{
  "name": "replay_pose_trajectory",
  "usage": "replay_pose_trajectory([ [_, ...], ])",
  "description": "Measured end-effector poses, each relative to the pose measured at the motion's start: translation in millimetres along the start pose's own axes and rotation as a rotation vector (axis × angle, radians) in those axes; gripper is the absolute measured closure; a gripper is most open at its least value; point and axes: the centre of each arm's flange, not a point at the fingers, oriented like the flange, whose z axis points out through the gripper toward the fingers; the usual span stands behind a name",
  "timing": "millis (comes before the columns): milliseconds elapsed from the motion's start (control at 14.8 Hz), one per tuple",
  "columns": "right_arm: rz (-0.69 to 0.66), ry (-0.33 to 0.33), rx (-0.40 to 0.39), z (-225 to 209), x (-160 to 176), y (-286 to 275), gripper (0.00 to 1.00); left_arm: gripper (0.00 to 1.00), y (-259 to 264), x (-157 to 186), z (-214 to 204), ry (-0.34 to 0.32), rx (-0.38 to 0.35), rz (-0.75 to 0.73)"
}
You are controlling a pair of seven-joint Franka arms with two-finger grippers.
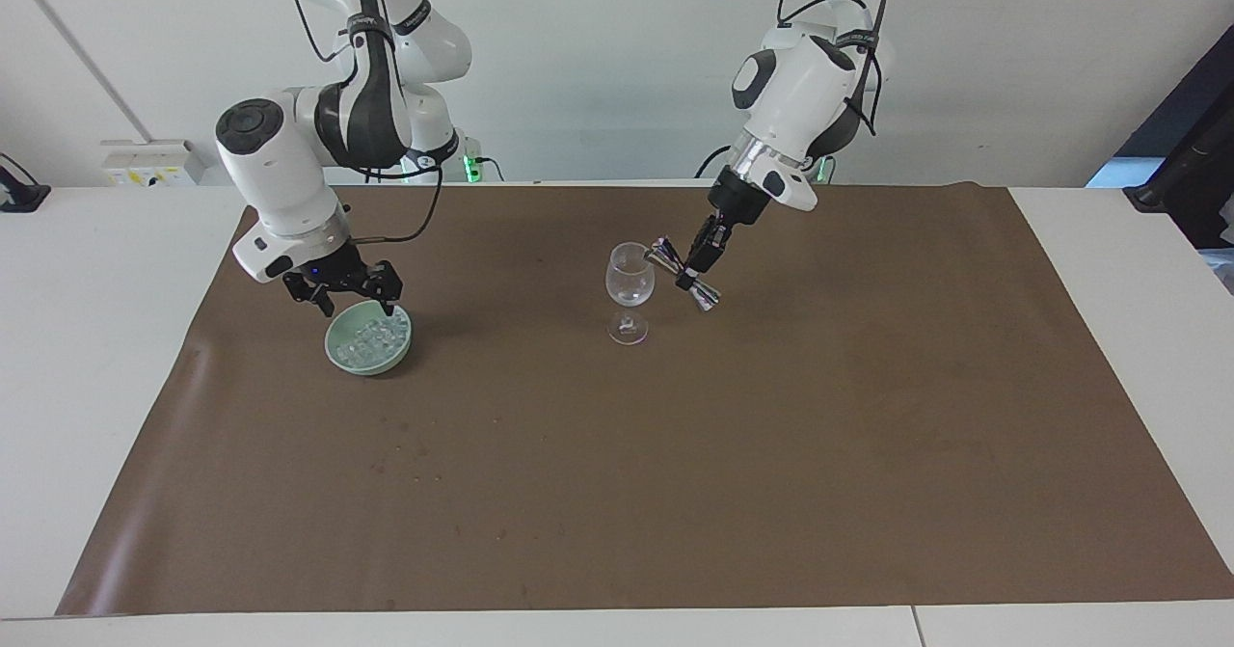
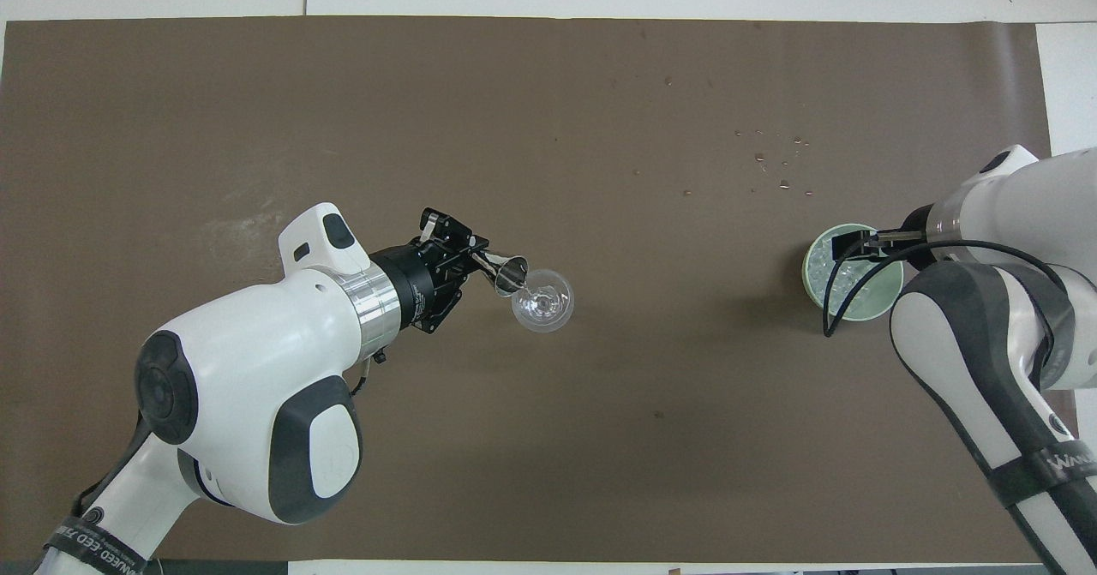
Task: Pour wine and add ice with both arms
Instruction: 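Pour from the bottle with the left gripper while the right gripper grasps the cup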
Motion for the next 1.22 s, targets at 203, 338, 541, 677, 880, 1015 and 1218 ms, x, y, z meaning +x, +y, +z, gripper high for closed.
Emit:
replay_pose_trajectory([
  [203, 0.0, -0.005, 0.0, 1, -1, 0, 0.04, 0.78, 1, -3, 1, 0.015, 0.003, 0.038],
  [338, 0.0, -0.005, 0.0, 1, -1, 0, 0.04, 0.78, 0, -9, 1, 0.019, 0.004, 0.066],
  [541, 0.0, -0.019, 0.0, 7, -4, 0, 0.06, 0.78, 2, -14, 1, 0.032, -0.005, 0.099],
  [677, 0.001, -0.039, -0.001, 16, -10, 0, 0.08, 0.78, 3, -16, 0, 0.044, -0.013, 0.125],
  [880, 0.007, -0.046, -0.001, 29, -15, 4, 0.18, 0.78, 4, -18, 0, 0.065, -0.02, 0.17],
  [1015, 0.014, -0.032, -0.001, 36, -14, 5, 0.22, 0.78, 5, -20, 1, 0.075, -0.021, 0.198],
  [1218, 0.041, -0.016, -0.004, 59, -6, 5, 0.25, 0.78, 3, -28, 2, 0.084, -0.017, 0.246],
])
